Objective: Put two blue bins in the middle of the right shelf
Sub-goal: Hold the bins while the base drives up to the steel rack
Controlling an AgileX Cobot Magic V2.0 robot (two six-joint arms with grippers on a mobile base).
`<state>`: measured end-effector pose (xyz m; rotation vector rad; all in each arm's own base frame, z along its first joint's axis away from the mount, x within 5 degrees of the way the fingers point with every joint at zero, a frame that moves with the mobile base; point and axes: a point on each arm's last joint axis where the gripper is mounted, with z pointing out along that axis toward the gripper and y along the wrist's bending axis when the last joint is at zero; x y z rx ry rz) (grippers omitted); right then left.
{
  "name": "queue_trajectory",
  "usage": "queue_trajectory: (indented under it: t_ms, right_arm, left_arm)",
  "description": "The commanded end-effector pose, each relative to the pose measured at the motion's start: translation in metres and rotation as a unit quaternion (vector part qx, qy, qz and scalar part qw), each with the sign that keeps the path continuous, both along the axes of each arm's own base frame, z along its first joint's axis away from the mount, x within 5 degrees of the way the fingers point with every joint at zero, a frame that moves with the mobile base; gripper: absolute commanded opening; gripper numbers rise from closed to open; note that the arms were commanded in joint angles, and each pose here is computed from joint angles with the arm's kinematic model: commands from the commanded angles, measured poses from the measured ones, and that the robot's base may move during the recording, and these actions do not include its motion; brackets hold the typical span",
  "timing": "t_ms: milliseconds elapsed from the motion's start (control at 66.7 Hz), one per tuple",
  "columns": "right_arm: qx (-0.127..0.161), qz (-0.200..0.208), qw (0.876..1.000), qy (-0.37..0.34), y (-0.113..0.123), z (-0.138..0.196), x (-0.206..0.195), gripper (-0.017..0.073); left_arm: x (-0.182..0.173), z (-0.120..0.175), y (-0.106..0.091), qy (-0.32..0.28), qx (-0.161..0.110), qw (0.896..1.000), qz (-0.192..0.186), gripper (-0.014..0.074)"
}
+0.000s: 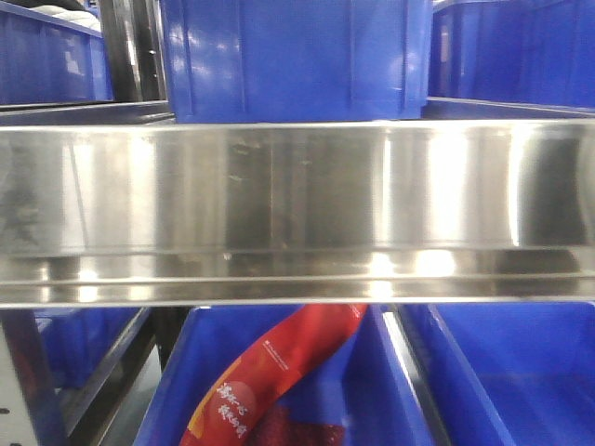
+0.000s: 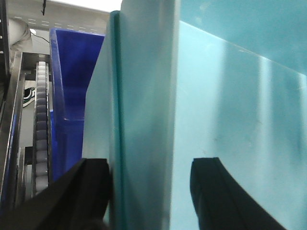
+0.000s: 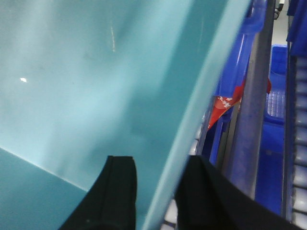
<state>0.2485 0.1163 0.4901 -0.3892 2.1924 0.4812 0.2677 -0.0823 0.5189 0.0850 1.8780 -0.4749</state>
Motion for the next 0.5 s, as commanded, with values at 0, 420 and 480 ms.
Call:
queue_trajectory:
  t_ms: [0,420,480]
  right_arm:
    - [0.029,0.024,0.998,-0.053,0.0030,0.0166,-0.0077,-0.0153]
    - [0.029,0.024,0.998,-0.053,0.0030,0.0166,-0.0077,-0.0153]
    - [0.029,0.024,0.998,-0.053,0.0030,0.0166,-0.0077,-0.0153]
  left_arm:
    - [-0.0054,0.0141,-0.0004,-0.048,-0.015,0.999,-0.005,-0.0111]
    - [-0.0054,0.0141,-0.0004,-0.048,-0.015,0.999,-0.005,-0.0111]
    - [-0.0054,0.0141,-0.0004,-0.048,-0.015,0.999,-0.005,-0.0111]
